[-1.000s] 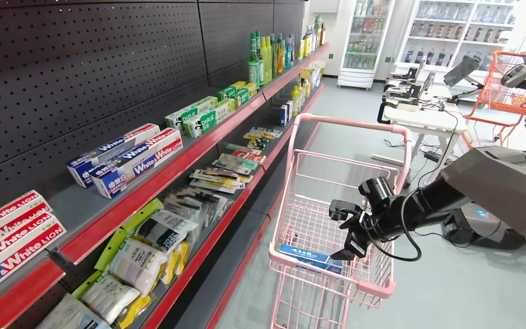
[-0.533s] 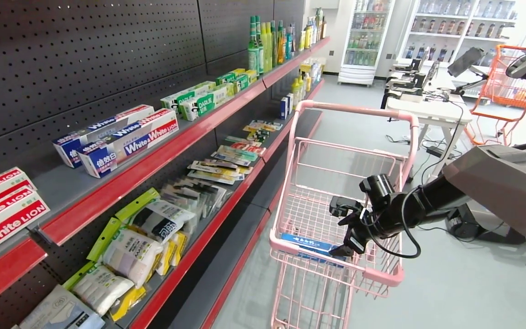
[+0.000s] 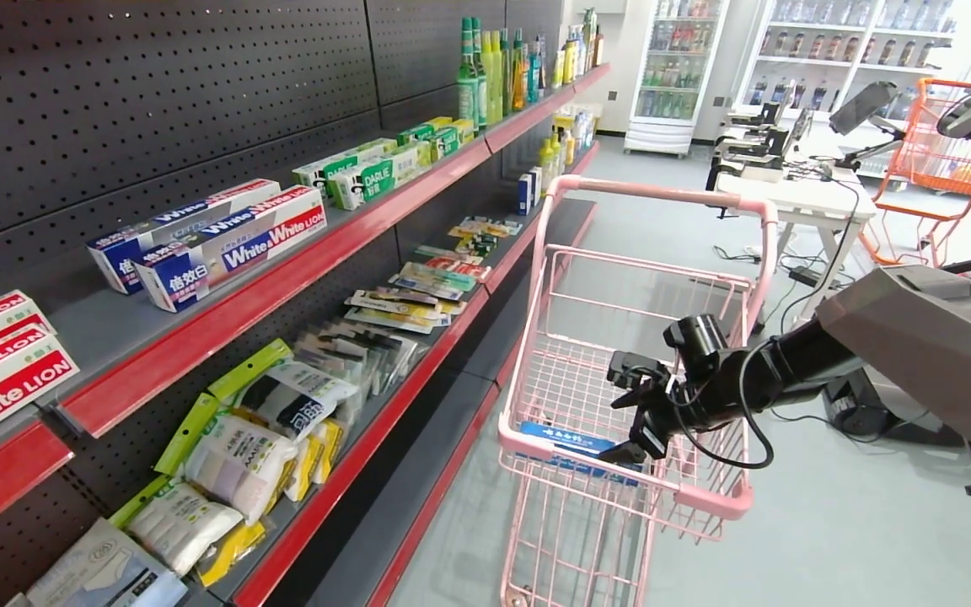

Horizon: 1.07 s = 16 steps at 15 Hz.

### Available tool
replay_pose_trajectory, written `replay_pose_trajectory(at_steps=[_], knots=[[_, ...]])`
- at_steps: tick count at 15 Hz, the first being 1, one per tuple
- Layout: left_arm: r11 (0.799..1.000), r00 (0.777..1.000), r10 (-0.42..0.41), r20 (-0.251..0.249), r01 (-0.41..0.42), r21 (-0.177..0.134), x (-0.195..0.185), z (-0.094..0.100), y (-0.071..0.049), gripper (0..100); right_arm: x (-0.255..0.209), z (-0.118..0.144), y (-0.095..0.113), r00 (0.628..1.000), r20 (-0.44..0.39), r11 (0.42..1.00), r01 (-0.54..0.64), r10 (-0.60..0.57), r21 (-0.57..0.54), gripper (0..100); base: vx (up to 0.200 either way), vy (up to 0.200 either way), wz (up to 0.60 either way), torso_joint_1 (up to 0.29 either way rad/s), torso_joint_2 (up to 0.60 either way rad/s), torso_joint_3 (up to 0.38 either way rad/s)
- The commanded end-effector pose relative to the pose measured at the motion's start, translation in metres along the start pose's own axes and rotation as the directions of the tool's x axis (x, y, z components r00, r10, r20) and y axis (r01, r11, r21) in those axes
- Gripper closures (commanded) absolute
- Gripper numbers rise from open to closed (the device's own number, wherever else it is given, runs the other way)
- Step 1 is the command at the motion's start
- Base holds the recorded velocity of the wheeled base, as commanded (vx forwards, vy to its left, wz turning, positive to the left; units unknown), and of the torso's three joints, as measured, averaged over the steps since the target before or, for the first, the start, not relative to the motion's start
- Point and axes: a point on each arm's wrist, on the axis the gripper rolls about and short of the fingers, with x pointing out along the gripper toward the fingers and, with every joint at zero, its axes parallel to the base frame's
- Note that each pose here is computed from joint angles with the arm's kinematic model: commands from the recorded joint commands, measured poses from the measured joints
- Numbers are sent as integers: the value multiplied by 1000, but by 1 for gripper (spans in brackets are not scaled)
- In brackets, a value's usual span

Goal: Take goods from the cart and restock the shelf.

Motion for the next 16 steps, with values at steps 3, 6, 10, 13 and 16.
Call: replay_pose_trajectory(at_steps=[3,6,10,13,16], knots=[[1000,1000,-1,-1,1,0,0,0,0,0,11,0,-2,998,4,997,-70,70,17,0,0,0,0,0,0,0],[1000,1000,1,-1,-1,0,0,0,0,0,16,2,8,994,-7,993,-113,113,-22,0,0,0,0,0,0,0],[1000,1000,1,-1,-1,0,0,0,0,0,31,-1,14,989,-24,989,-146,145,-36,0,0,0,0,0,0,0],[1000,1000,1,-1,-1,0,0,0,0,0,34,-7,6,986,-46,987,-158,158,0,0,0,0,0,0,0,0],[1000,1000,1,-1,-1,0,0,0,0,0,35,-10,-1,985,-56,987,-163,163,11,0,0,0,0,0,0,0]])
